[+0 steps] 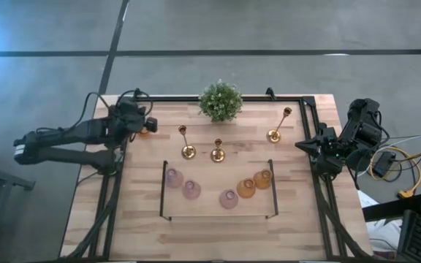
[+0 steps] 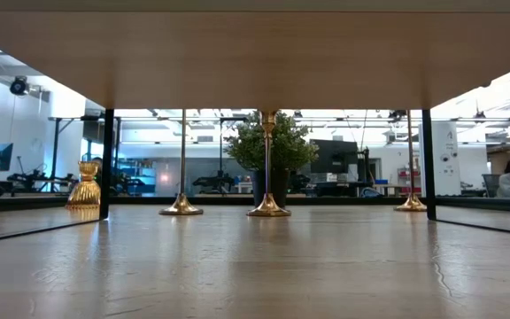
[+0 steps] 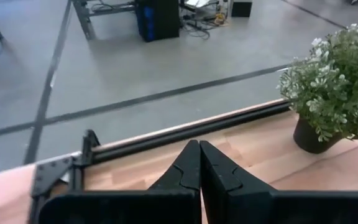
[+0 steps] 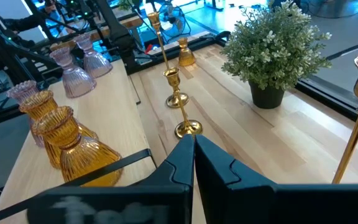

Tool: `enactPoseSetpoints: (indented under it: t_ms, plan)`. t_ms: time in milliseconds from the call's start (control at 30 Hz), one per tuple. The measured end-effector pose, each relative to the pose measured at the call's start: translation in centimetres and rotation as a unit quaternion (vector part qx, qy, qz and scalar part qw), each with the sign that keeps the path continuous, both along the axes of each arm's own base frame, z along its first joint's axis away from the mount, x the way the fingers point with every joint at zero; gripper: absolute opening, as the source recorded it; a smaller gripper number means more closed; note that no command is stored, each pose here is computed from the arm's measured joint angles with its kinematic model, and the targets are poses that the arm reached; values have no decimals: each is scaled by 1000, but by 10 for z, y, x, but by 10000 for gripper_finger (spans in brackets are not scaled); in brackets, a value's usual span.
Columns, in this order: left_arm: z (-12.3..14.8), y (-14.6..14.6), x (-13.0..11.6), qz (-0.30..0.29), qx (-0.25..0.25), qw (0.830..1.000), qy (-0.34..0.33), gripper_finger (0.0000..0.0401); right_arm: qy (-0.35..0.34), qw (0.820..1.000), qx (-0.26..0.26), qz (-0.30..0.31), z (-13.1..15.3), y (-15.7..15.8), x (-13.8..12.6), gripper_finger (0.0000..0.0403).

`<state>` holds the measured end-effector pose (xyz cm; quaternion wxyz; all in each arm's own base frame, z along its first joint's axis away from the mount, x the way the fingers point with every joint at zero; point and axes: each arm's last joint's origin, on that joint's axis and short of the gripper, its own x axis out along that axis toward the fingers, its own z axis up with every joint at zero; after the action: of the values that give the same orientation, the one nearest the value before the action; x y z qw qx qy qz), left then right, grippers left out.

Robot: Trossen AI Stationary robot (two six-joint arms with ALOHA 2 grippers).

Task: Pick & Place candle stick holders
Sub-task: Put the yellow candle holder on the shelf

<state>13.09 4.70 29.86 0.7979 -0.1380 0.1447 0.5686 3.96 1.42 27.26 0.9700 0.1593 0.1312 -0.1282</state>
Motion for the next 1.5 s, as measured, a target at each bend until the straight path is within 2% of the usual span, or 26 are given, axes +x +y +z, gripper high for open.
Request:
enactPoseSetpoints:
  t_ms: [133, 367, 633, 1100, 1333, 1500]
  plan:
    - [-19, 0, -1, 3, -13, 1000, -12, 0, 0, 1000, 0, 0, 0, 0, 0, 8]
    - [-48, -2, -1, -1, -70, 997, -26, 0, 0, 1000, 0, 0, 0, 0, 0, 8]
    - [-70, -4, -2, 6, -115, 993, -37, 0, 0, 1000, 0, 0, 0, 0, 0, 8]
    - [-119, -9, -13, 58, -177, 981, -54, 0, 0, 1000, 0, 0, 0, 0, 0, 8]
    - [-139, -9, -18, 81, -177, 979, -61, 0, 0, 1000, 0, 0, 0, 0, 0, 8]
    - [-140, -9, -18, 77, -156, 984, -43, 12, 0, 1000, 0, 0, 0, 0, 0, 8]
